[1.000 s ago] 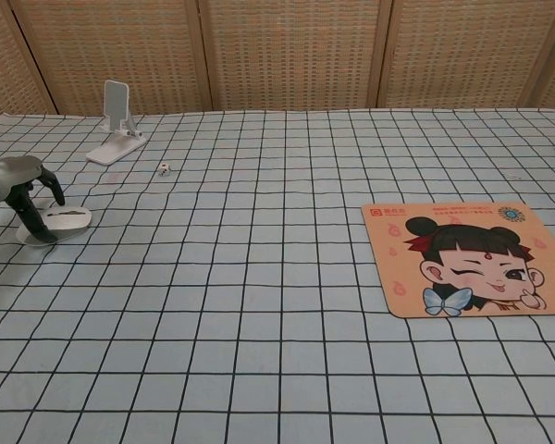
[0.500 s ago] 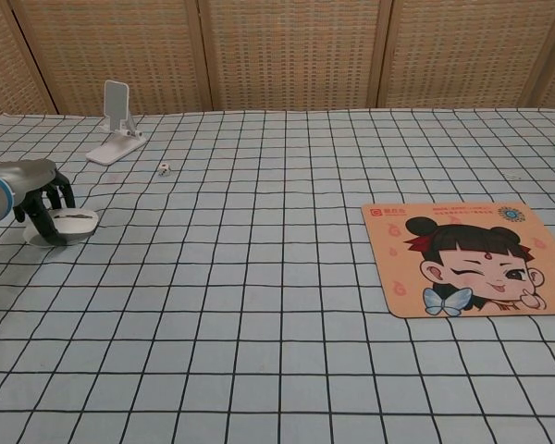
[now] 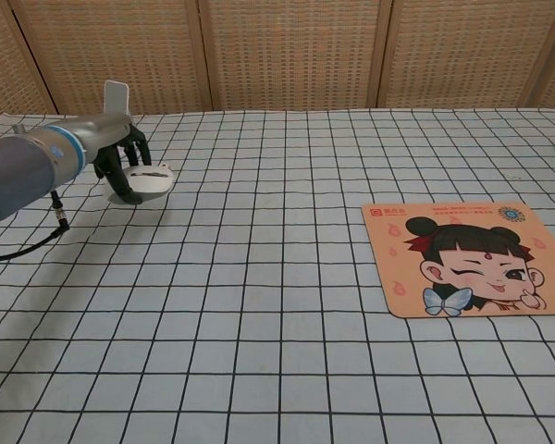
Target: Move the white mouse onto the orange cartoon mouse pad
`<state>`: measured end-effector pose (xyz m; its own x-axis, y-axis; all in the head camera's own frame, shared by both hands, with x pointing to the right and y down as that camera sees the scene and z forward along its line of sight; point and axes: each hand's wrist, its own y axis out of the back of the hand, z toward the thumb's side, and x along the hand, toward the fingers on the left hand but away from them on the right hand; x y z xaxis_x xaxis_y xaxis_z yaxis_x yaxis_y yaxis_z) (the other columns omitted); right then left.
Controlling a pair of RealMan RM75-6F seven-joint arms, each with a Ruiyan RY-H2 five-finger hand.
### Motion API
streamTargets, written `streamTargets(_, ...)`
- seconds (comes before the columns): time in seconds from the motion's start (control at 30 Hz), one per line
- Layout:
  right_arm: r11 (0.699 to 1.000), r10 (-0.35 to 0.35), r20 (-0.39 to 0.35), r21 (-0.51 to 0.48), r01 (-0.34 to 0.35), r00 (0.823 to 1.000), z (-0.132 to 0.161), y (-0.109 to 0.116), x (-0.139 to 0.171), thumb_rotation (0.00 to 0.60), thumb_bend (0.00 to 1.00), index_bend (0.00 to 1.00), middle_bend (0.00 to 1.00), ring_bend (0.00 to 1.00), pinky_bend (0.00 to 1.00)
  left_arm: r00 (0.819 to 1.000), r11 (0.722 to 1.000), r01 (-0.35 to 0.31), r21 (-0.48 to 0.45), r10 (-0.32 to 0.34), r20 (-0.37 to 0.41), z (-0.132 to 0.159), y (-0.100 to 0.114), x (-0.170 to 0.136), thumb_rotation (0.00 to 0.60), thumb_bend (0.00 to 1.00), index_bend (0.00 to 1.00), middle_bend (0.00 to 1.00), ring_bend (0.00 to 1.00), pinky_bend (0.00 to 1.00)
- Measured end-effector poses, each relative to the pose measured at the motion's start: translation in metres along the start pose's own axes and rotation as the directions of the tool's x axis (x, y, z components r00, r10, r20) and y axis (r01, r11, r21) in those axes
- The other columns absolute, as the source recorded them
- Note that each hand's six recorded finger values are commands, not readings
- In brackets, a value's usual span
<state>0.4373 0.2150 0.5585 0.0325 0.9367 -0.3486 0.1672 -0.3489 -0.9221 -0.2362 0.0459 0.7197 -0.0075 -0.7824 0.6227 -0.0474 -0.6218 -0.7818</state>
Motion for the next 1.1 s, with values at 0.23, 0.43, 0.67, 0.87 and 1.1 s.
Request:
streamTargets(0.23,1.000,-0.006,0.013,-0.017,0.006,1.000,-0.005,0.003,-0.002,0.600,0.08,0.00,0.00,0.00,0.00,0.983,0.998,-0.032,0.051,0.022,0.183,0.084,0.003,-0.001,0.600,0.44,0.63,0.38,0.37,0.41)
streamTargets(0.43,0.999,-0.016,0.026,-0.030,0.017,1.000,-0.010,0.007,-0.003,0.600,0.08,0.00,0.00,0.00,0.00,0.949,0.991,-0.057,0.121,0.016,0.314,0.152,-0.009,-0.007,0.600,0.44,0.63,0.38,0.36,0.41)
streamTargets(0.67,0.999,-0.019,0.029,-0.034,0.020,0.999,-0.012,0.008,-0.003,0.600,0.08,0.00,0.00,0.00,0.00,0.925,0.987,-0.039,0.154,-0.023,0.380,0.200,-0.027,-0.015,0.600,0.43,0.57,0.33,0.34,0.38)
streamTargets(0.87,0.999,-0.020,0.028,-0.032,0.021,0.999,-0.011,0.008,-0.003,0.600,0.08,0.00,0.00,0.00,0.00,0.921,0.986,-0.001,0.167,-0.064,0.384,0.208,-0.037,-0.016,0.600,0.30,0.34,0.09,0.11,0.17)
streamTargets(1.1,1.000,-0.019,0.028,-0.022,0.019,0.999,-0.010,0.007,-0.003,0.600,0.08,0.00,0.00,0.00,0.00,0.918,0.985,0.001,0.171,-0.068,0.390,0.203,-0.033,-0.018,0.600,0.13,0.10,0.00,0.00,0.02)
